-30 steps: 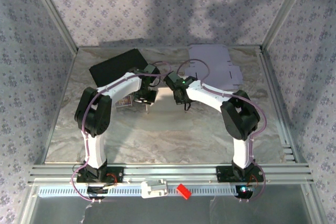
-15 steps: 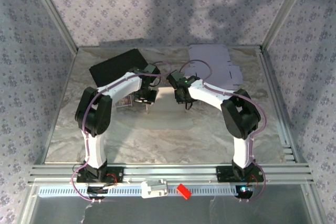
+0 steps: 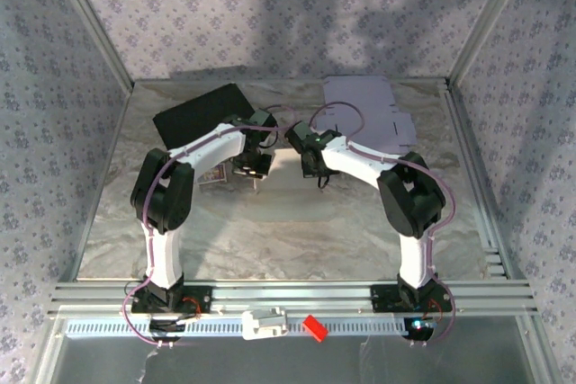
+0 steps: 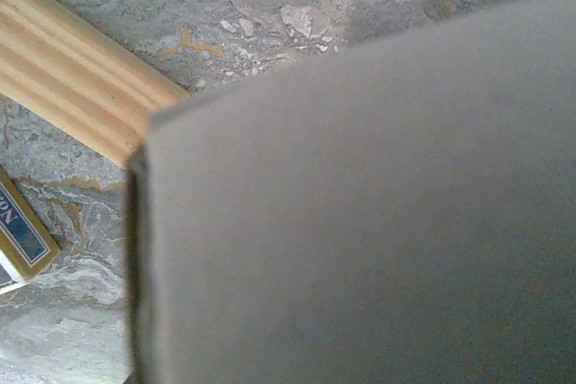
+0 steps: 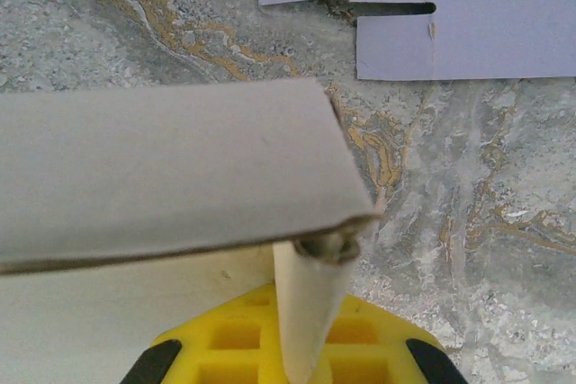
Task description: Fold the paper box
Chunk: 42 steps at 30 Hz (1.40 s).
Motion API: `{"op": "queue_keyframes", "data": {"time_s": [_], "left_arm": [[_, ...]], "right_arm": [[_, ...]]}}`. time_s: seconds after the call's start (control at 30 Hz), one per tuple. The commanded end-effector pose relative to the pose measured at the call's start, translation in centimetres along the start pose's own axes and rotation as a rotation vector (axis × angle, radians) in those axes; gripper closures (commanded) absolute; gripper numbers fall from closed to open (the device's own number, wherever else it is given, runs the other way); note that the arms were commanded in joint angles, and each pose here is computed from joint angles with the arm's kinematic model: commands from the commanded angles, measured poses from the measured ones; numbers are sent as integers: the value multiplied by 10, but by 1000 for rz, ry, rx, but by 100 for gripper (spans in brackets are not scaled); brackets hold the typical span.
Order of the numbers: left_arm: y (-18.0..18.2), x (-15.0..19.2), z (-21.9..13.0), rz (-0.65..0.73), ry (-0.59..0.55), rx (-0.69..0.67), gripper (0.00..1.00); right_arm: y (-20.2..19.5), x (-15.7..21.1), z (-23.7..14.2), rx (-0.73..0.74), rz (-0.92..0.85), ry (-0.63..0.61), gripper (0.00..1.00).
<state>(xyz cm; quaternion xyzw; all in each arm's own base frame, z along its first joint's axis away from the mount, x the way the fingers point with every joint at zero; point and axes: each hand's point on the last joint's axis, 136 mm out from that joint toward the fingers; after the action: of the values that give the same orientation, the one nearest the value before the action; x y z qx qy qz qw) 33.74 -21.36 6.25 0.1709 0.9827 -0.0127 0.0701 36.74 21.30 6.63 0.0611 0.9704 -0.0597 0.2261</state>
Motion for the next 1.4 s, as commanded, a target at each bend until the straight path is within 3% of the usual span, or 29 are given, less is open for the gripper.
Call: {"op": "queue_keyframes", "data": {"time_s": [0.0, 0.1, 0.2, 0.4, 0.7, 0.83, 1.03, 1.37], "left_arm": [[3, 6, 11, -14, 49, -28, 100], [4, 6, 14, -28, 45, -31, 100], [3, 2, 14, -40, 12, -14, 87], [3, -8, 13, -45, -42, 2, 77], [8, -22, 7, -64, -132, 19, 74], [8, -27, 8, -73, -147, 37, 79], [11, -24, 7, -107, -151, 17, 100], [3, 8, -6, -230, -150, -271, 100]], "right_arm": [[-13, 2, 0, 84, -17, 9, 100], [-10, 2, -1, 69, -36, 11, 100], [-8, 2, -1, 55, -49, 16, 100], [-8, 6, 1, 41, -63, 36, 100], [-5, 6, -1, 17, -70, 33, 100], [-5, 7, -2, 11, -70, 27, 100], [-8, 7, -4, 19, -61, 18, 100], [-13, 26, -2, 53, 7, 50, 100]]}}
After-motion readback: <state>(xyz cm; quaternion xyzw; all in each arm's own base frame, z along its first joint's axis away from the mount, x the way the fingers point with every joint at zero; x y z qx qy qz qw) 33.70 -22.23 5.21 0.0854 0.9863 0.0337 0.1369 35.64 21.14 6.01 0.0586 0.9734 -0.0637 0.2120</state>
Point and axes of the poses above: each hand's point on the last joint's axis, 136 mm out from that joint toward the fingers, its own z axis out along the fingers, its own y axis along the line the jaws close on, x = y × z, and after that the axes turned 9 degrees about z, right-handed
